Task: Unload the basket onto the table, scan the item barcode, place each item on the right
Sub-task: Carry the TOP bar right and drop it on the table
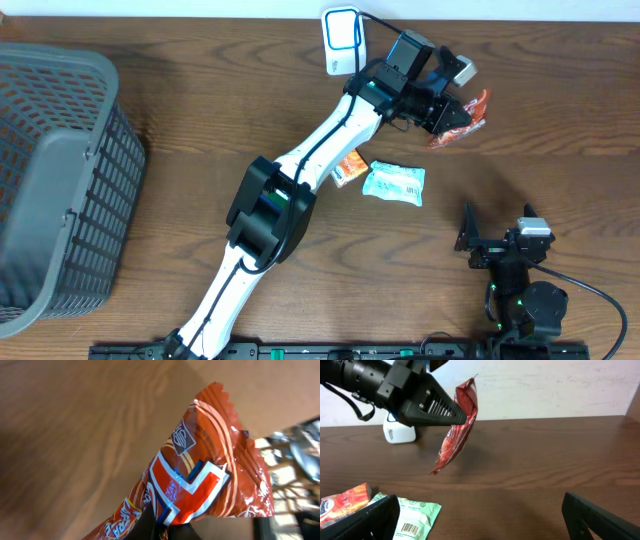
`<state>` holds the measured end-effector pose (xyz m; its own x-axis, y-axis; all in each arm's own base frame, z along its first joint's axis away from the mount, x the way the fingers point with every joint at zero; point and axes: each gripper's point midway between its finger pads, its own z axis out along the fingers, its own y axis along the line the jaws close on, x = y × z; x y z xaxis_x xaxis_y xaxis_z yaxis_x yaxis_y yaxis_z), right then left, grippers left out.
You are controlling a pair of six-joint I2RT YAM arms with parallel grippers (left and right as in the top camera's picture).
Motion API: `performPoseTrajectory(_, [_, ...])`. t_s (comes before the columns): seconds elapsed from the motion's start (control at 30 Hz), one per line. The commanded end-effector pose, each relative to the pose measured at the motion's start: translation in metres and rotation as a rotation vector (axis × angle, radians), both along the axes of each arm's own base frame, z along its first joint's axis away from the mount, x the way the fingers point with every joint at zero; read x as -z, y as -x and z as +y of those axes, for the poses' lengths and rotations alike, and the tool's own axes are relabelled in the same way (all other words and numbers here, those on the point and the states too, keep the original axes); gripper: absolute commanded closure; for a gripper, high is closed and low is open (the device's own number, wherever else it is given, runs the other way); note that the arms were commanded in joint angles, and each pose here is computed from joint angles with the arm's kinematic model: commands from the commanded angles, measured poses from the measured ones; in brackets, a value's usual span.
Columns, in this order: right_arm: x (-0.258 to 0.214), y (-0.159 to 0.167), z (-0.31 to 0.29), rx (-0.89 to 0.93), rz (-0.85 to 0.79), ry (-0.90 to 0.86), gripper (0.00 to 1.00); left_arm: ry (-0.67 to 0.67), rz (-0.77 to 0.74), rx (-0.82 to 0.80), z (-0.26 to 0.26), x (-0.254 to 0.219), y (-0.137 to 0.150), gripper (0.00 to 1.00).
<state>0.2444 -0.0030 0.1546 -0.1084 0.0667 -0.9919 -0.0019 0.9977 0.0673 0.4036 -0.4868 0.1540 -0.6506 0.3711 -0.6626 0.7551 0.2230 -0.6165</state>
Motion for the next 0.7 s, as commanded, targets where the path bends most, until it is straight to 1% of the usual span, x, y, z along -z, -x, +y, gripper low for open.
performPoseTrajectory(0.0, [0.000, 0.000, -0.002, 0.011, 0.002, -0.003, 0.01, 0.098, 0.054, 0.139, -0.009, -0.027, 0.031, 0.93])
performPoseTrajectory(0.03, [0.000, 0.000, -0.002, 0.011, 0.002, -0.003, 0.01, 0.109, 0.065, 0.163, -0.011, -0.029, 0.037, 0.92])
performPoseTrajectory(0.07, [0.000, 0.000, -0.002, 0.011, 0.002, -0.003, 0.01, 0.118, 0.072, 0.181, -0.012, -0.031, 0.042, 0.87])
performPoseTrajectory(0.1, [0.000, 0.000, -0.002, 0.011, 0.002, -0.003, 0.01, 0.122, 0.075, 0.188, -0.012, -0.032, 0.043, 0.67])
performPoseTrajectory(0.13, [0.000, 0.000, -0.002, 0.011, 0.002, -0.003, 0.01, 0.126, 0.078, 0.194, -0.012, -0.032, 0.044, 0.24])
performPoseTrajectory(0.17, [0.000, 0.000, -0.002, 0.011, 0.002, -0.003, 0.01, 0.127, 0.079, 0.195, -0.012, -0.032, 0.044, 0.01])
performPoseTrajectory(0.2, [0.000, 0.000, -0.002, 0.011, 0.002, -0.003, 0.01, 0.127, 0.079, 0.189, -0.010, -0.032, 0.042, 0.02])
performPoseTrajectory(0.4, [0.000, 0.000, -0.002, 0.011, 0.002, -0.003, 0.01, 0.123, 0.156, 0.119, 0.009, -0.036, 0.019, 0.02])
performPoseTrajectory(0.53, [0.000, 0.000, -0.002, 0.011, 0.002, -0.003, 0.01, 0.180, 0.186, 0.184, 0.018, -0.054, 0.027, 0.02])
performPoseTrajectory(0.67, [0.000, 0.000, -0.002, 0.011, 0.002, -0.003, 0.01, 0.206, 0.141, 0.166, 0.030, -0.081, 0.020, 0.02])
